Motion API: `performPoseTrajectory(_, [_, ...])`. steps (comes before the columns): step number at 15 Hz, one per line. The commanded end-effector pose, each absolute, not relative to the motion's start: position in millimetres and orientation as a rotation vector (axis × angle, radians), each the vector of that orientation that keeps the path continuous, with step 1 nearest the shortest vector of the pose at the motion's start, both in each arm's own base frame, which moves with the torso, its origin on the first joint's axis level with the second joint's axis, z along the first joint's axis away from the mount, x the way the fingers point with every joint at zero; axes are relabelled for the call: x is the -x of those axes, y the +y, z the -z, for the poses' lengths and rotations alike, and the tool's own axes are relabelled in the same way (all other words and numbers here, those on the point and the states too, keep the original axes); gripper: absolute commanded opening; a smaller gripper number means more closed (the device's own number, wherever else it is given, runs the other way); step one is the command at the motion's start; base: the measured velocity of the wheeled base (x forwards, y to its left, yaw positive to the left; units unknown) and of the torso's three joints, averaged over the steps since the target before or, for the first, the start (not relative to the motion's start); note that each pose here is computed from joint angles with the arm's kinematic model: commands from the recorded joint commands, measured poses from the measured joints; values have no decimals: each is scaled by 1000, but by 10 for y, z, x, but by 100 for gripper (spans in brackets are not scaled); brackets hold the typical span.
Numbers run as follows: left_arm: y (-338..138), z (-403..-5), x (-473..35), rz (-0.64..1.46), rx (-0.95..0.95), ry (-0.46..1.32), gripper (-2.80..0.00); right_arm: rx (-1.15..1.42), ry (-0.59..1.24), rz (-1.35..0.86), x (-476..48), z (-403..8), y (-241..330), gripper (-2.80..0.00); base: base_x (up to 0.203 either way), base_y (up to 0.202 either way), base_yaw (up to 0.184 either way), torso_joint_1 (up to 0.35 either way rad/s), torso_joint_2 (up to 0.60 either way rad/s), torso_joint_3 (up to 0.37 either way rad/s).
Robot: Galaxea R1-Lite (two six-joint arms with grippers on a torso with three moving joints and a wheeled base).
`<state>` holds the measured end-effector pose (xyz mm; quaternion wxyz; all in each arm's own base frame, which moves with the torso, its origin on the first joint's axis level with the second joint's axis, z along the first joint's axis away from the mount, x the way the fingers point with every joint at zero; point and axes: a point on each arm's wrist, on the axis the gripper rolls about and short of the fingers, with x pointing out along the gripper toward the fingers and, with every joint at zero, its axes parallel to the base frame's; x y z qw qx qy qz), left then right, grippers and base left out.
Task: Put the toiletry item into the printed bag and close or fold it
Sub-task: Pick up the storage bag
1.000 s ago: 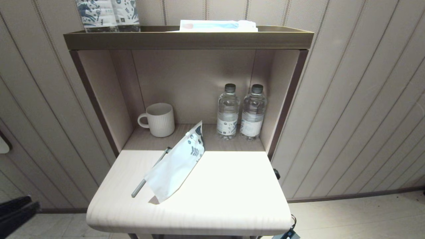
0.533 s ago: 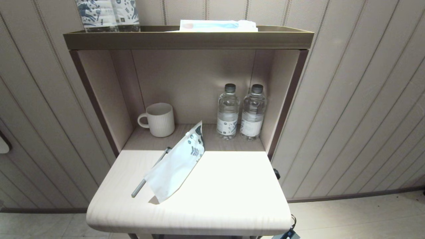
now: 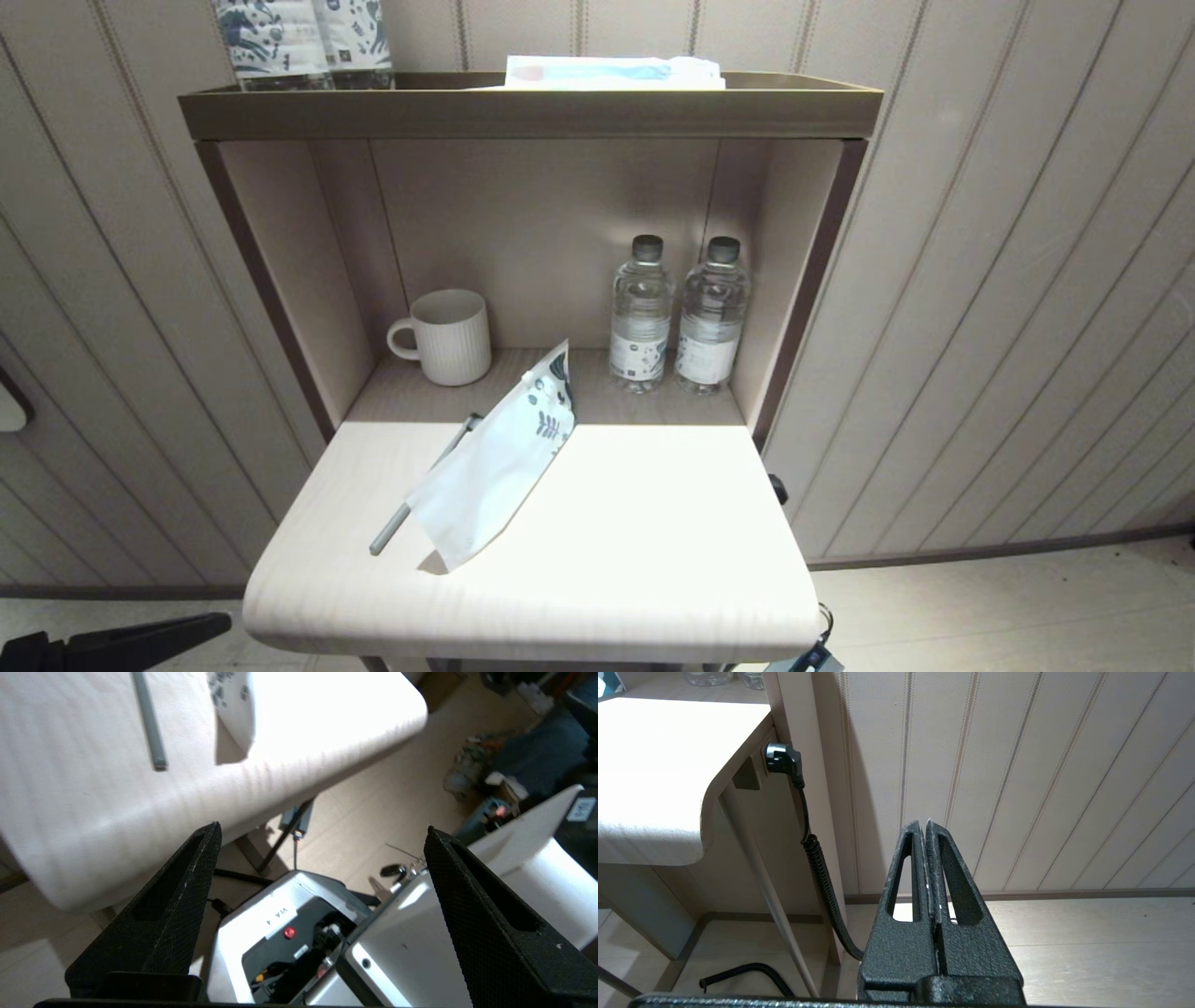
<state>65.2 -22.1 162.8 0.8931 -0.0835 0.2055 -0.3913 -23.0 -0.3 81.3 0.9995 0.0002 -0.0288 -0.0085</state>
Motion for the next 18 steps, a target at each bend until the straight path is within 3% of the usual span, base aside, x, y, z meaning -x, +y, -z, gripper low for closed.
performPoseTrajectory(1, [-270,-1614,-667,871,164,453,0,0,-58,17,230,-815,-3,-280,0,0,0,0,0,0])
performPoseTrajectory(6, [-454,-1667,-1194,843,169,571,0,0,-58,17,230,-815,-3,-280,0,0,0,0,0,0])
performPoseTrajectory(11, [-676,-1852,-1925,702,285,558,0,0,-58,17,230,-815,-3,-280,0,0,0,0,0,0])
performPoseTrajectory(18, [-1024,-1661,-2105,675,285,545,0,0,-58,17,230,-815,-3,-280,0,0,0,0,0,0])
